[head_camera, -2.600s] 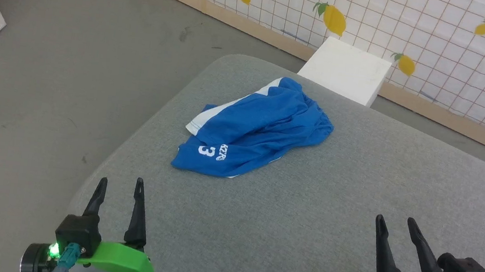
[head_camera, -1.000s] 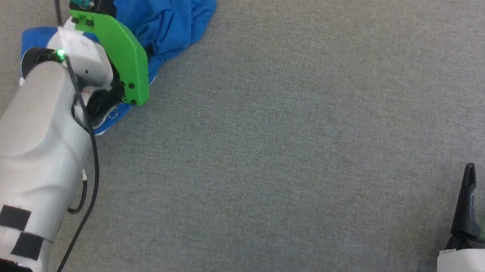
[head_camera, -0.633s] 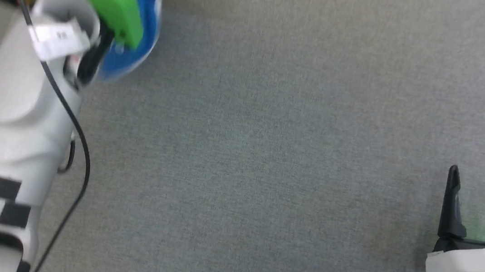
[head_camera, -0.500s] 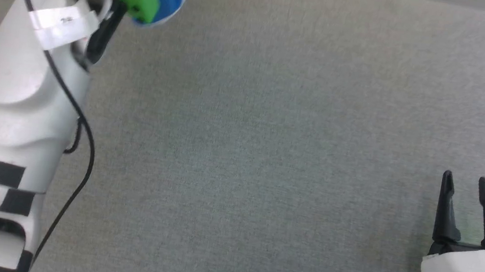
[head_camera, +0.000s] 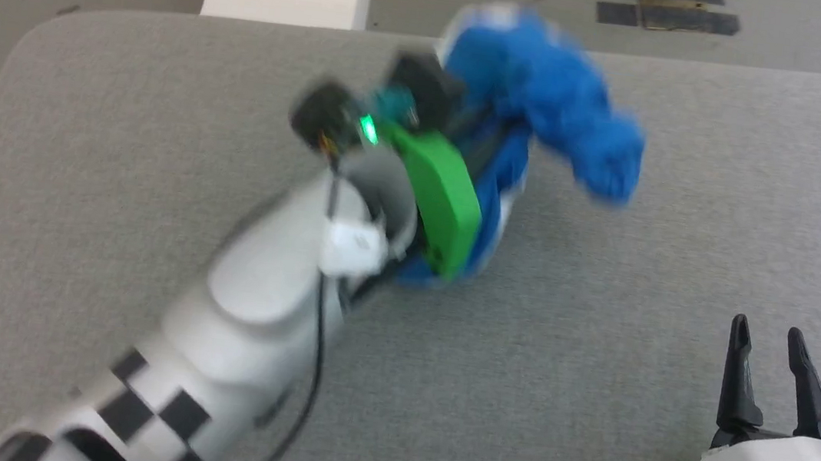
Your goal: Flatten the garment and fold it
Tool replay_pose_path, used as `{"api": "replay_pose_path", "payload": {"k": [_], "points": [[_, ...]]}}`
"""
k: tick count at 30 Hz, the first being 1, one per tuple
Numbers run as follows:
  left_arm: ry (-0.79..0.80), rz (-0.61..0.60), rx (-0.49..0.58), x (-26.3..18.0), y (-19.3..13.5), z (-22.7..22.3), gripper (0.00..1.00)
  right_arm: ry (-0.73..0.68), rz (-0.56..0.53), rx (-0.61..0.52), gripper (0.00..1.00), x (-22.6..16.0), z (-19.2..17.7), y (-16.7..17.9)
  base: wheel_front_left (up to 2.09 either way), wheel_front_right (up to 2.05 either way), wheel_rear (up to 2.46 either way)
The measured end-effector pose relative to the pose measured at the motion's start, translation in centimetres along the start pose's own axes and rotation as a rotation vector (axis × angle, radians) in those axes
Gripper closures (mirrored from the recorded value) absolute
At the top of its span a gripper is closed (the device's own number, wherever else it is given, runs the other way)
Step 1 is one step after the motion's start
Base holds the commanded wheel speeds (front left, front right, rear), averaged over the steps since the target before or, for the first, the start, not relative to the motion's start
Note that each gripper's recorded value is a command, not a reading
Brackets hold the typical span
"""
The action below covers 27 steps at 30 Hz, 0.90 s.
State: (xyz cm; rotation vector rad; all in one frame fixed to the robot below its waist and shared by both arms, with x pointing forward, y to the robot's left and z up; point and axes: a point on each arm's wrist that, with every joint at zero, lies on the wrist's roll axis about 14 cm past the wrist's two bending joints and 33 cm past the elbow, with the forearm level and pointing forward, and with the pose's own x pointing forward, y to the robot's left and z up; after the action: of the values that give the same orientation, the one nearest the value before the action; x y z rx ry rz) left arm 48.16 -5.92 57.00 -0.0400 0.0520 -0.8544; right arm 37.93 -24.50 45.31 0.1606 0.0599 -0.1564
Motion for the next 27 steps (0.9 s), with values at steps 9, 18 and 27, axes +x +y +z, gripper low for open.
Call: {"api": "replay_pose_path", "payload": {"k": [9, 18, 27], "points": [[0.567, -0.145, -0.222, -5.3, -9.6, -16.9, 1.00, -0.027, -0.068, 0.010, 0.00, -2.3, 1.1, -2.4, 0.00, 0.00, 0.00], [0.615, -0.107, -0.484, -6.3, -9.9, -15.6, 0.00, -0.041, -0.037, 0.031, 0.00, -2.3, 1.4, -1.3, 0.00, 0.00, 0.00], [0.196, 0.125, -0.708, -8.1, -2.4, -7.5, 0.00, -0.056, 0.014, 0.052, 0.00, -2.5, 1.8, 0.3, 0.00, 0.00, 0.00]]}}
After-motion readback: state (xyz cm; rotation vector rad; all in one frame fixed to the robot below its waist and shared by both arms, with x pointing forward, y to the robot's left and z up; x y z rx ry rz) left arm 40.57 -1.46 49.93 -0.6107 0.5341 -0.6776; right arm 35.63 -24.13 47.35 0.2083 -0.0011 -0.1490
